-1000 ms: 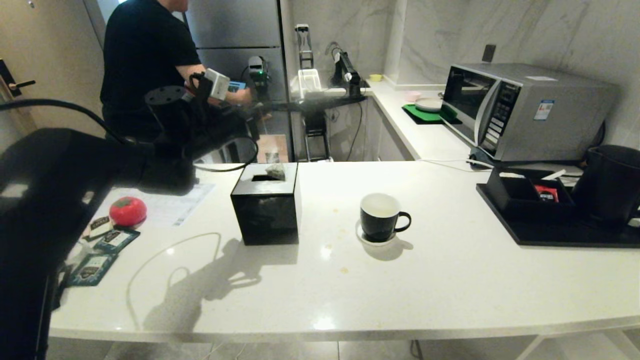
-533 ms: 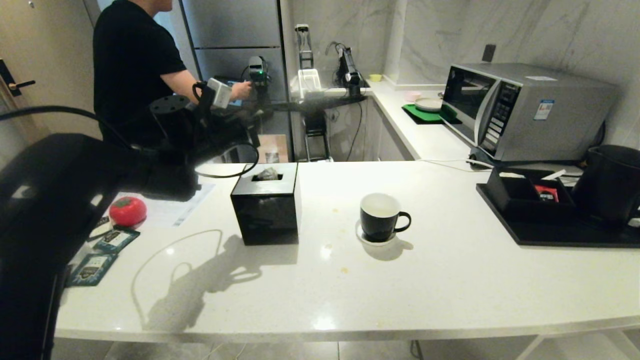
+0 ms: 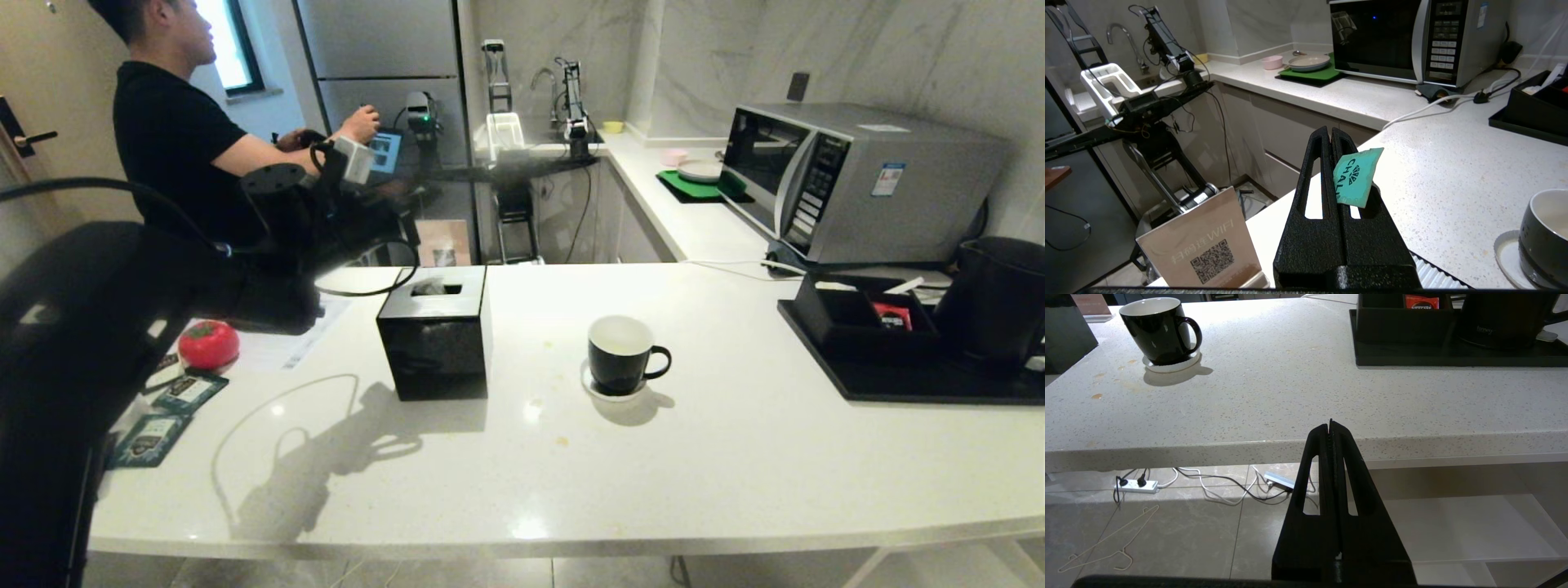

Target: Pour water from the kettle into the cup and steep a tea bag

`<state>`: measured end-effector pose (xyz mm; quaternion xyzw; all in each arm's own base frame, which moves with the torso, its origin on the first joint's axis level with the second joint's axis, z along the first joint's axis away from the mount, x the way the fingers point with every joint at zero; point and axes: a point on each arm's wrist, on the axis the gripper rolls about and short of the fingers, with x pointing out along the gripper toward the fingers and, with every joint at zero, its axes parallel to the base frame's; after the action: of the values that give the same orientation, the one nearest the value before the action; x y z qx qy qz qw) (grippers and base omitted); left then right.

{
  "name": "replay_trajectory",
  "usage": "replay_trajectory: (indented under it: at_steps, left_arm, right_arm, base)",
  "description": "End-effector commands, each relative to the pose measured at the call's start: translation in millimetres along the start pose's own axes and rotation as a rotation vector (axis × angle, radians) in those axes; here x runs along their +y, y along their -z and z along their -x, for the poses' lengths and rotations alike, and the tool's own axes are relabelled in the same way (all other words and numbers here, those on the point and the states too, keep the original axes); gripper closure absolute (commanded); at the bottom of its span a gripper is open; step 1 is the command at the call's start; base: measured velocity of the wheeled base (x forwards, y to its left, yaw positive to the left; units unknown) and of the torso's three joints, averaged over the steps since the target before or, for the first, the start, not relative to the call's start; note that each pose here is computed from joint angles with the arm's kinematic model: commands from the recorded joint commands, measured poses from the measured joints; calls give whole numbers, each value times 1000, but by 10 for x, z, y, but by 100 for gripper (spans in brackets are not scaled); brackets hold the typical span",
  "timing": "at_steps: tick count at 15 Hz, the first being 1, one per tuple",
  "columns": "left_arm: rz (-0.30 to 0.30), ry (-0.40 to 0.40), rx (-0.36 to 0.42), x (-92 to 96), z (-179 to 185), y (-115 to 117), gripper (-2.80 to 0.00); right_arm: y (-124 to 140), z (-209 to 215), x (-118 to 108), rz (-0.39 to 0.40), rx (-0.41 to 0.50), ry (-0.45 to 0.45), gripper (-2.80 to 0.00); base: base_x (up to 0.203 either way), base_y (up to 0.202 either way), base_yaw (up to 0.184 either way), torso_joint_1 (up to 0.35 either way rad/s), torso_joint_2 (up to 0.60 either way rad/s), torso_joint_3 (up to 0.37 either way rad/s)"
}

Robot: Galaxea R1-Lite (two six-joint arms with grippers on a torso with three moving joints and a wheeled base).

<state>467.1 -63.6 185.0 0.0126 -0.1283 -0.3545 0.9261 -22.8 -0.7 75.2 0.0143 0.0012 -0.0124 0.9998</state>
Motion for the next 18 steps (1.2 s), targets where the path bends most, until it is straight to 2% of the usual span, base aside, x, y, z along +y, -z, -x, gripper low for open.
replay_trajectory:
  at_steps: [1,8,18]
  left_arm:
    - [8,4,10,-28,33,70,0]
    - [30,3,43,-111,165,287,0]
    - [28,3,40,-117,172,261,0]
  right_arm:
    - [0,-1,0,0,2,0,0]
    - [0,-1,0,0,2,0,0]
    - [0,0,0,0,0,0,0]
  base:
    - [0,0,0,0,0,0]
    - [0,0,0,0,0,0]
    - [0,0,0,0,0,0]
